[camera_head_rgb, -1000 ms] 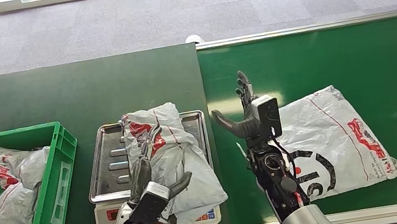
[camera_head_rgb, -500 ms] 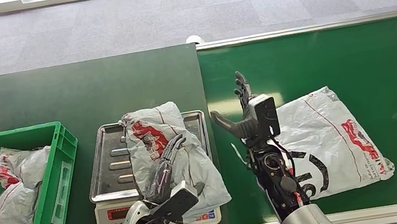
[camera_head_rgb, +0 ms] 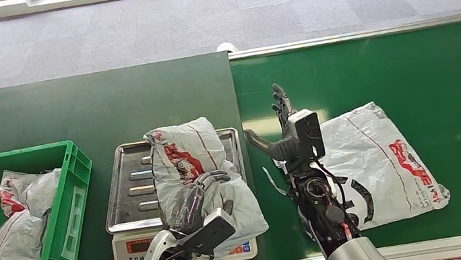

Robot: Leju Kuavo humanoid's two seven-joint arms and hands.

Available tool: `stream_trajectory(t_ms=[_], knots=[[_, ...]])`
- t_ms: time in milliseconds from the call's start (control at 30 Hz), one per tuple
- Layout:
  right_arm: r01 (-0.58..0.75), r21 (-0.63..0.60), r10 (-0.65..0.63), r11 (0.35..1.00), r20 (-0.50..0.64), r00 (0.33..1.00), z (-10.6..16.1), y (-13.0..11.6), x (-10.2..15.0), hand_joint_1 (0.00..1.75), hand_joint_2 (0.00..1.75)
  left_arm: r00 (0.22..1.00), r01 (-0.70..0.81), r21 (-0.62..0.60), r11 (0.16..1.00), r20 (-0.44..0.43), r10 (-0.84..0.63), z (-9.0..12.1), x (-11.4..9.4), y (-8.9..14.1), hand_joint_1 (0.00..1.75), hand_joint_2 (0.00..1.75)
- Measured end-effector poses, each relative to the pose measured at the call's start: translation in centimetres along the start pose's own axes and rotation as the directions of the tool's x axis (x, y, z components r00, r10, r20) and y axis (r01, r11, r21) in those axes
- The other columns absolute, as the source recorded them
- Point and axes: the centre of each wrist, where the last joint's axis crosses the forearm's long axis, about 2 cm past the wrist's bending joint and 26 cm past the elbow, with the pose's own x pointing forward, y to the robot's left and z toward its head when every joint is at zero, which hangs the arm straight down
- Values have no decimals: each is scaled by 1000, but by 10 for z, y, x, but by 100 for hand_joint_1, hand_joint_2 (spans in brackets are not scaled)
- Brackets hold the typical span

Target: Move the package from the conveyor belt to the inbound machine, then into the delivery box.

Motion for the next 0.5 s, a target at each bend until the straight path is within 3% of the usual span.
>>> stream_trajectory(t_ms=[500], knots=[[-4,-1,4,1000,-2,1000,1,-1,-1,0,175,1000,-5,62,998,9,4,-3,-1,1,175,175]])
